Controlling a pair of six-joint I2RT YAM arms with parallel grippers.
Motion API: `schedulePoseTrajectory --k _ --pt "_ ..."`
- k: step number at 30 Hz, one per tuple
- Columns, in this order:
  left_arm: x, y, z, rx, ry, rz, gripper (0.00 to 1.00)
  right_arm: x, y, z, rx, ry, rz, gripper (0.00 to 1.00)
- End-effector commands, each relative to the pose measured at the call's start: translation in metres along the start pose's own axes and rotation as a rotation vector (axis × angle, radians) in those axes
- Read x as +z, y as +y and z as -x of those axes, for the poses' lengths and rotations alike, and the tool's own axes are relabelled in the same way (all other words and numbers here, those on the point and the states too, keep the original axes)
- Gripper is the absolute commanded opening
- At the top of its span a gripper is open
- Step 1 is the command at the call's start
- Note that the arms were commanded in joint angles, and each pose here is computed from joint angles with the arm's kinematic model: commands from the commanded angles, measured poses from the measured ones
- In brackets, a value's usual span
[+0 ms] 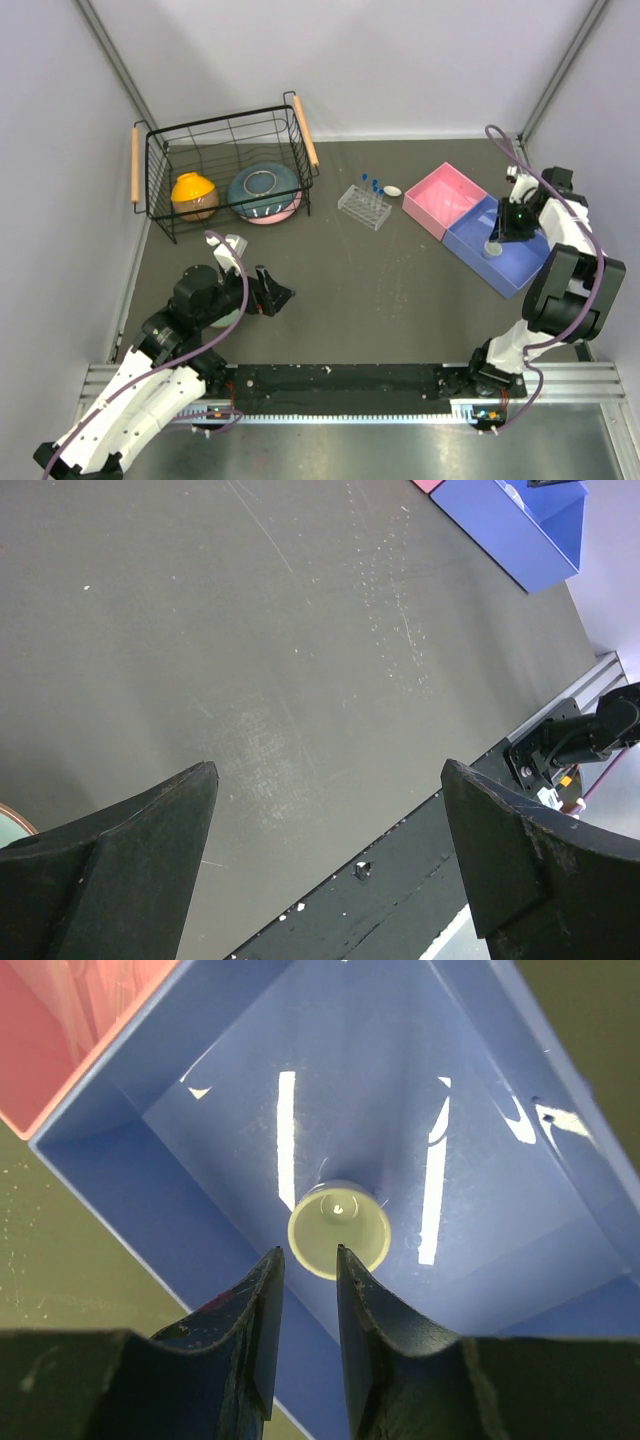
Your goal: Organize the chemistry lab equipment
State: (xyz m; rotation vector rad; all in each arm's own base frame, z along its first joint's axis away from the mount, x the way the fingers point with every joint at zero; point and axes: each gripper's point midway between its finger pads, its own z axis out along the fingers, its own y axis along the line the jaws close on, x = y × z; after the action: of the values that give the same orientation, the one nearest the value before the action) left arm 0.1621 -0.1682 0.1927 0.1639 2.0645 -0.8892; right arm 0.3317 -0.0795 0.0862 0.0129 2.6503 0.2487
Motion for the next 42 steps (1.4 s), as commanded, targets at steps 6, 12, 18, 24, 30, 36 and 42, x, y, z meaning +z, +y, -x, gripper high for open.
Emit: schedulePoseTrajectory --k 6,12,18,24,30,36,42 --pt "-0.002 -0.01 0.012 0.024 -0.048 -0.045 0.99 -0.053 0.005 0.047 -0.083 -0.164 -0.029 0.28" --pt "-0.002 -0.009 0.011 0.024 -0.046 -0.046 0.99 -0.079 0.04 0.062 -0.138 -0.241 0.089 0.28" --pt "-0.001 -0.009 0.011 0.023 -0.043 -0.044 0.99 -0.11 0.093 0.081 -0.278 -0.342 0.186 0.36" --pt "0.0 -0.008 0.01 0.023 -0.036 -0.04 0.99 -0.13 0.156 0.096 -0.411 -0.392 0.319 0.45" --pt "0.002 -0.007 0.009 0.019 -0.025 -0.031 0.99 -0.13 0.193 0.113 -0.494 -0.371 0.396 0.47" --pt "0.006 -0.005 0.009 0.013 -0.02 -0.025 0.99 -0.111 0.225 0.14 -0.549 -0.342 0.464 0.47" --pt "0.014 -0.008 0.01 0.002 -0.016 -0.039 0.99 -0.085 0.252 0.161 -0.599 -0.312 0.486 0.47"
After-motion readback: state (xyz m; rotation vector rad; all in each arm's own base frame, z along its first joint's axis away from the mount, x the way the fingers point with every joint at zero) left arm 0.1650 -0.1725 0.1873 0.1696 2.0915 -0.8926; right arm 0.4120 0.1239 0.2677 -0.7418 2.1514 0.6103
